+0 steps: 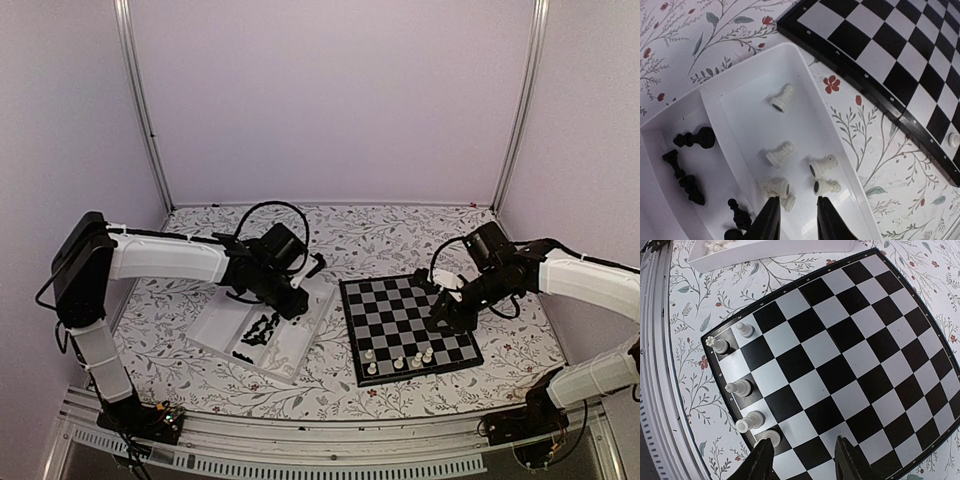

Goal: Set up the chess pieces on the board
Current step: Pick up the chess piece from the storage box.

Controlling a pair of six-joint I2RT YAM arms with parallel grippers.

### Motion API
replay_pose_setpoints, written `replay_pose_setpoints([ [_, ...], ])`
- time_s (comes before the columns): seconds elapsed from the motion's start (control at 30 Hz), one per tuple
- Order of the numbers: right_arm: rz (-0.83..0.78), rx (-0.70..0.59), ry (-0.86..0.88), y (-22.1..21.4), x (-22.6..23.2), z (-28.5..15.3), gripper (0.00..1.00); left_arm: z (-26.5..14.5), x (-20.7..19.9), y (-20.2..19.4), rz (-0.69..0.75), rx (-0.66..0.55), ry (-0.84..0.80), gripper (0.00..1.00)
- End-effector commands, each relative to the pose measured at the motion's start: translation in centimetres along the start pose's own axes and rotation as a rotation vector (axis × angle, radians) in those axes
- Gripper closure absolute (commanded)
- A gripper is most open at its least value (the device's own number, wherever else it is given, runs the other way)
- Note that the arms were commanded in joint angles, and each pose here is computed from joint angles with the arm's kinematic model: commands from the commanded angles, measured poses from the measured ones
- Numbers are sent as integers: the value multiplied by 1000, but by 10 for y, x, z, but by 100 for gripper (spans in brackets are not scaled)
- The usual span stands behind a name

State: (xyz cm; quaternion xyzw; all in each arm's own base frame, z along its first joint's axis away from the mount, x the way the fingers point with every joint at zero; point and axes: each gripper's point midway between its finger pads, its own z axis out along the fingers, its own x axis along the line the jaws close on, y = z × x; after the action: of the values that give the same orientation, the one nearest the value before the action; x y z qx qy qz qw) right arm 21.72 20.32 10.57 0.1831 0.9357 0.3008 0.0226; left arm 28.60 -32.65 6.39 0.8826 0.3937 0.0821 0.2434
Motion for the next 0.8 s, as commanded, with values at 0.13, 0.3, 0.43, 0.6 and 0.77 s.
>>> replay_pose_setpoints([
  [0.13, 23, -56, 1, 6, 2, -2, 56, 20, 6, 9, 322, 76, -44, 69],
  [0.3, 28, -60, 10, 4, 5, 0, 56, 34, 19, 9, 363, 150, -54, 68],
  [0.43, 32, -62, 15, 3, 6, 0, 56, 45, 22, 7, 382, 188, -79, 67],
  [0.6, 32, -63, 16, 2, 6, 1, 56, 56, 29, -6, 388, 254, -89, 67],
  [0.77, 32, -65, 23, 2, 6, 3, 56, 61, 31, -16, 388, 289, -87, 68],
])
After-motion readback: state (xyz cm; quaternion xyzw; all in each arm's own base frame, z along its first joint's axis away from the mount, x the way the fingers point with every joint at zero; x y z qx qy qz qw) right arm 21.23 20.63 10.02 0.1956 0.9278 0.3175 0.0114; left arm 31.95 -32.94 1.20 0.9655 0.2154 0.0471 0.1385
